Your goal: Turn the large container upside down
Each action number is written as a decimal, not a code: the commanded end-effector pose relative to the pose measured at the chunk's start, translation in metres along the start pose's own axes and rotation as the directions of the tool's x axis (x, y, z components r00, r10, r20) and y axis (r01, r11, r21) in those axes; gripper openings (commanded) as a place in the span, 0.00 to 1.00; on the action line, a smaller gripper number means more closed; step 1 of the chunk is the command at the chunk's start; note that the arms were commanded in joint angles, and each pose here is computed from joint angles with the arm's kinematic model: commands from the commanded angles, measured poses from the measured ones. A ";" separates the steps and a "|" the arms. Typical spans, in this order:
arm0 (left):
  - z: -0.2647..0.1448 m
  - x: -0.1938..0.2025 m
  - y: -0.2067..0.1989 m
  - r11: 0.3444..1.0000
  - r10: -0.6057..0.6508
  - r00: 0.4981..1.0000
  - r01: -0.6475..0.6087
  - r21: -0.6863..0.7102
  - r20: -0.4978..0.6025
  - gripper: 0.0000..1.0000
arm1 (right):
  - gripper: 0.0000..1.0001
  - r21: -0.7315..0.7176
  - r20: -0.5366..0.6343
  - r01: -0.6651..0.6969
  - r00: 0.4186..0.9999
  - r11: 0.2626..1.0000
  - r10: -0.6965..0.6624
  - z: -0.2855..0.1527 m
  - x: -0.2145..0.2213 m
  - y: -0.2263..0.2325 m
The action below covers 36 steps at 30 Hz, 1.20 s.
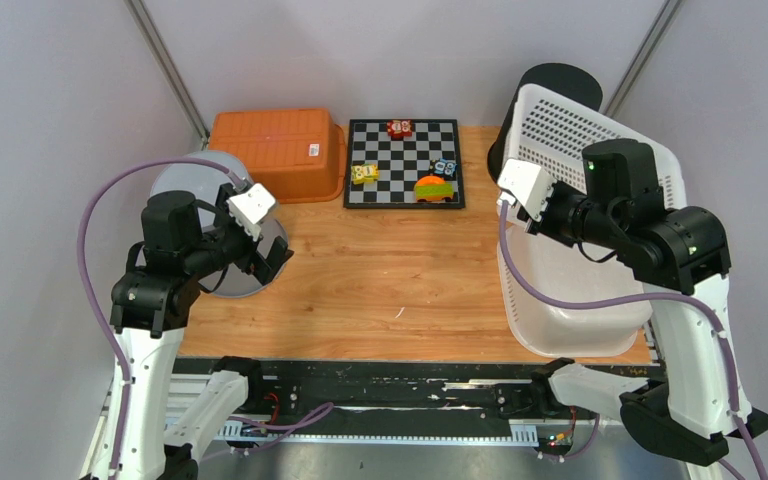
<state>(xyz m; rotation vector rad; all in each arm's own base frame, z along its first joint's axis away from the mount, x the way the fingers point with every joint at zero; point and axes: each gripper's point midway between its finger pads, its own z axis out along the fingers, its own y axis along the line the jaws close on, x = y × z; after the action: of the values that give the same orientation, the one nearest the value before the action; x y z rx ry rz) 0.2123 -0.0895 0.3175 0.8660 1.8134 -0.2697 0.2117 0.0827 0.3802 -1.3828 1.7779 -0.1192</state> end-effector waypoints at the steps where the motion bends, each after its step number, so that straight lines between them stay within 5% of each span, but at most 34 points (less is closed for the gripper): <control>1: -0.007 -0.016 0.001 1.000 0.020 0.999 -0.020 -0.006 0.047 1.00 | 0.02 -0.059 0.221 0.026 0.975 0.998 -0.012 -0.010 -0.052 0.006; 9: -0.015 -0.034 -0.002 0.999 0.046 0.995 -0.047 0.009 0.093 1.00 | 0.02 -0.260 0.467 0.101 0.884 0.960 0.033 -0.019 -0.119 0.038; 18: -0.030 -0.060 -0.014 0.988 0.132 0.974 -0.144 0.055 0.182 1.00 | 0.02 -0.495 0.561 0.220 0.819 0.841 0.117 -0.008 -0.165 0.096; 30: -0.057 -0.087 -0.046 0.941 0.266 0.900 -0.320 0.110 0.346 1.00 | 0.02 -0.797 0.480 0.248 0.813 0.551 0.329 0.008 -0.175 0.156; 36: -0.047 -0.088 -0.039 0.939 0.266 0.906 -0.321 0.125 0.329 1.00 | 0.02 -0.882 0.401 0.224 0.820 0.415 0.409 0.015 -0.182 0.170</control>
<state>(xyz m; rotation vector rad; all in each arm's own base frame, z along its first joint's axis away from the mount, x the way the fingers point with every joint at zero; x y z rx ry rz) 0.1627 -0.1253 0.4038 1.1114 1.3747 -0.3401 0.1167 0.2932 0.3646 -1.7312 1.4563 1.2623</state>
